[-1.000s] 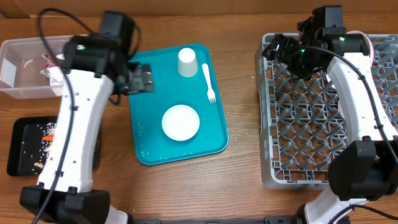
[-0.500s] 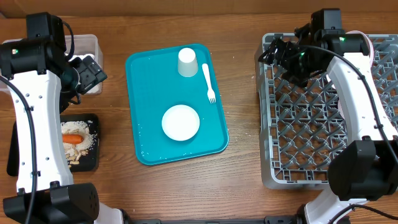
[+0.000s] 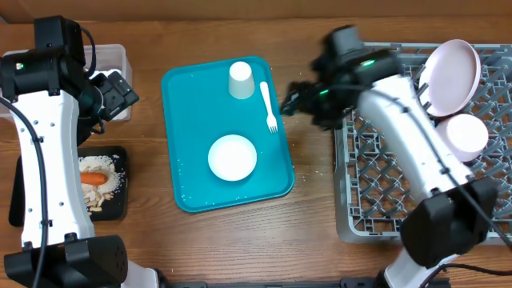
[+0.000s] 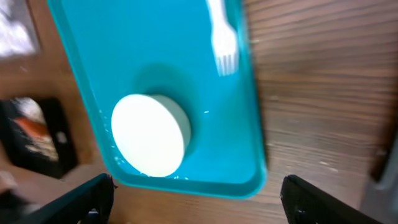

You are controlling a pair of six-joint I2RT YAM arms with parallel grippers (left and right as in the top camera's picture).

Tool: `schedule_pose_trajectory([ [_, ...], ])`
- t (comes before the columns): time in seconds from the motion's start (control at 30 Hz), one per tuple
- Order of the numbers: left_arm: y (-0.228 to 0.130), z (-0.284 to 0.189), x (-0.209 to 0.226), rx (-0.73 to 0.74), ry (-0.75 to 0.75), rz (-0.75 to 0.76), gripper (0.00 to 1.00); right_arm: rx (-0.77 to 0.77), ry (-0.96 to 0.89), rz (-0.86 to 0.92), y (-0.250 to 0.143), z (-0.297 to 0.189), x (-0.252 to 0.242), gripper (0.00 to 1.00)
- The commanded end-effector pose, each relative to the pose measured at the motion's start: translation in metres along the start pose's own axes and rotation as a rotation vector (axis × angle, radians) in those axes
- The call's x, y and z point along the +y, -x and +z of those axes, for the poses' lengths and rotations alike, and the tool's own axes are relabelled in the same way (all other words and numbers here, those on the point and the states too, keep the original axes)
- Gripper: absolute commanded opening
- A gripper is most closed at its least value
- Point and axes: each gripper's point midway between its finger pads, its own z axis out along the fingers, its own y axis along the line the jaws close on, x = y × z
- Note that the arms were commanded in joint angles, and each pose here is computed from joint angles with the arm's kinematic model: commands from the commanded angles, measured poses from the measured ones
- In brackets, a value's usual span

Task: Sort waste into correct bins and load items into the dishwasher rack
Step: 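Reach the right gripper to the white bowl and grasp its rim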

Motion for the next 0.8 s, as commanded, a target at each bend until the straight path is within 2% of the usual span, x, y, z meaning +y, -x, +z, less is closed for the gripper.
schedule_pose_trajectory([
  [0.0, 0.002, -0.003, 0.000, -0.009, -0.009, -0.028, 1.00, -0.103, -0.135, -0.061, -0.009, 0.017, 0.027, 0.93],
  [0.1, 0.002, -0.003, 0.000, -0.009, -0.010, -0.028, 1.00, -0.140, -0.192, -0.111, -0.021, 0.037, 0.049, 0.96],
  [0.2, 0.002, -0.003, 0.000, -0.009, -0.010, -0.028, 1.00, -0.185, -0.289, -0.069, -0.030, 0.057, 0.051, 0.96],
  [0.3, 0.002, -0.003, 0.000, -0.009, -0.009, -0.028, 1.00, -0.159, -0.318, -0.073, -0.037, 0.075, 0.050, 0.95],
  [0.6, 0.002, -0.003, 0.000, -0.009, -0.009, -0.028, 1.00, -0.040, -0.395, -0.043, -0.044, 0.124, 0.023, 0.74],
  [0.77, 0.002, -0.003, 0.000, -0.009, -0.009, -0.028, 1.00, -0.026, -0.409, -0.041, -0.046, 0.134, 0.018, 0.54],
])
